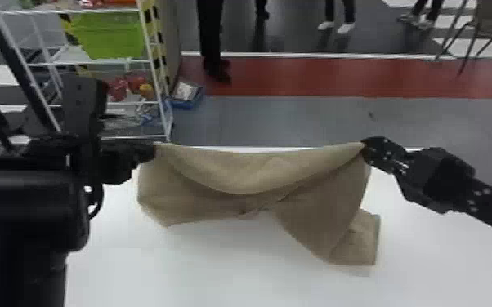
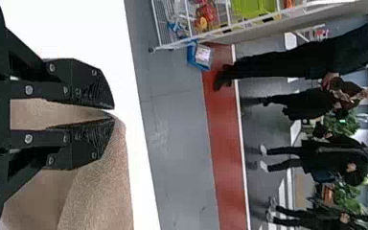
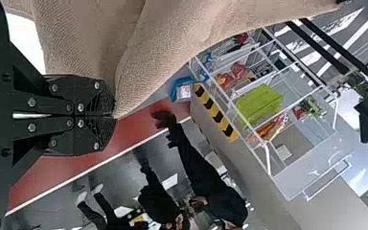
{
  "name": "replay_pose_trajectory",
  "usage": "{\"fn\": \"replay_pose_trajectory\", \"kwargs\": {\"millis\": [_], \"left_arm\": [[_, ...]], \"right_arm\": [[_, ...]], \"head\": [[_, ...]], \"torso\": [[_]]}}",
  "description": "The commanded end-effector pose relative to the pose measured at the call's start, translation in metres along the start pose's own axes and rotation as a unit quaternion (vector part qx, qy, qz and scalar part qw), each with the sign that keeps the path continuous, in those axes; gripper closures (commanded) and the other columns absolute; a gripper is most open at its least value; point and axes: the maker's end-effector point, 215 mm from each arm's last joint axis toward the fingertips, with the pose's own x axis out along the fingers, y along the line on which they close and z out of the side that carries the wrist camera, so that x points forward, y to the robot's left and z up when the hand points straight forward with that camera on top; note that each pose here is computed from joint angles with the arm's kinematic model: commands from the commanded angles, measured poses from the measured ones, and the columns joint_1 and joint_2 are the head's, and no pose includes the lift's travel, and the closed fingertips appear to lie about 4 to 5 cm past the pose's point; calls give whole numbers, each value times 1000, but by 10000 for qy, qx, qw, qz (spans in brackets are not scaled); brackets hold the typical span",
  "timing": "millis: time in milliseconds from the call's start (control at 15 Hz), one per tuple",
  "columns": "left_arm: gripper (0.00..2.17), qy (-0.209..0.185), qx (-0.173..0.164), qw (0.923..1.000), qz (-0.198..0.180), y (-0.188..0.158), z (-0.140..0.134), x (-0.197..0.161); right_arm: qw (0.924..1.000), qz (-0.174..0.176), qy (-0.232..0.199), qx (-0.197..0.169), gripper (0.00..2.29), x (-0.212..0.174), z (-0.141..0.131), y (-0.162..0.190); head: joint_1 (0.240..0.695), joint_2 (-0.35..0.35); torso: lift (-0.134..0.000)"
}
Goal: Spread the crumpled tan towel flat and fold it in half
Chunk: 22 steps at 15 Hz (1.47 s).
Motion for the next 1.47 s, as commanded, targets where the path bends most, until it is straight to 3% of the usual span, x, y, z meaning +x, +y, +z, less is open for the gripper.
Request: {"fn": "replay_pose_trajectory", "kwargs": {"millis": [0, 200, 267, 400, 600, 733, 800, 933, 1000, 1400], "left_arm": [[-2, 194, -41, 9997, 119, 8, -30, -5], [33, 51, -84, 9997, 216, 16, -38, -36], [33, 41, -95, 9999, 84, 9, -47, -50], [29, 118, -51, 9998, -147, -16, -71, -72], [107, 380, 84, 9975, -594, -71, -107, -89], [174, 562, 218, 9956, -722, -103, -125, -83], [191, 467, 374, 9959, -675, -112, -122, -74], [194, -169, 974, 9941, -443, -128, -95, -51], [205, -289, 1250, 9912, -324, -133, -89, -38], [211, 227, 1886, 9791, -728, -156, -121, 14]], "right_arm": [[10000, -14, -64, 0, 1440, 0, 5, -1], [9999, -26, -96, 73, 1440, 5, 11, -4], [9998, -64, -15, 206, 1440, 7, 8, -8], [9992, -276, -81, 294, 1440, 9, 14, -23], [9991, -240, -11, 346, 1440, 12, 13, -19], [9992, -188, 52, 355, 1440, 15, 8, -14], [9991, -161, 82, 378, 1440, 16, 6, -11], [9990, -142, 84, 419, 1440, 16, 7, -8], [9990, -145, 77, 414, 1440, 15, 8, -8], [9989, -114, 94, 445, 1440, 15, 7, -5]], "head": [[664, 4], [687, 28], [691, 33], [695, 39], [695, 11], [695, -27], [695, -39], [695, -62], [695, -72], [695, -133]], "torso": [[-123], [-123], [-123], [-123], [-123], [-123], [-123], [-123], [-123], [-123]]}}
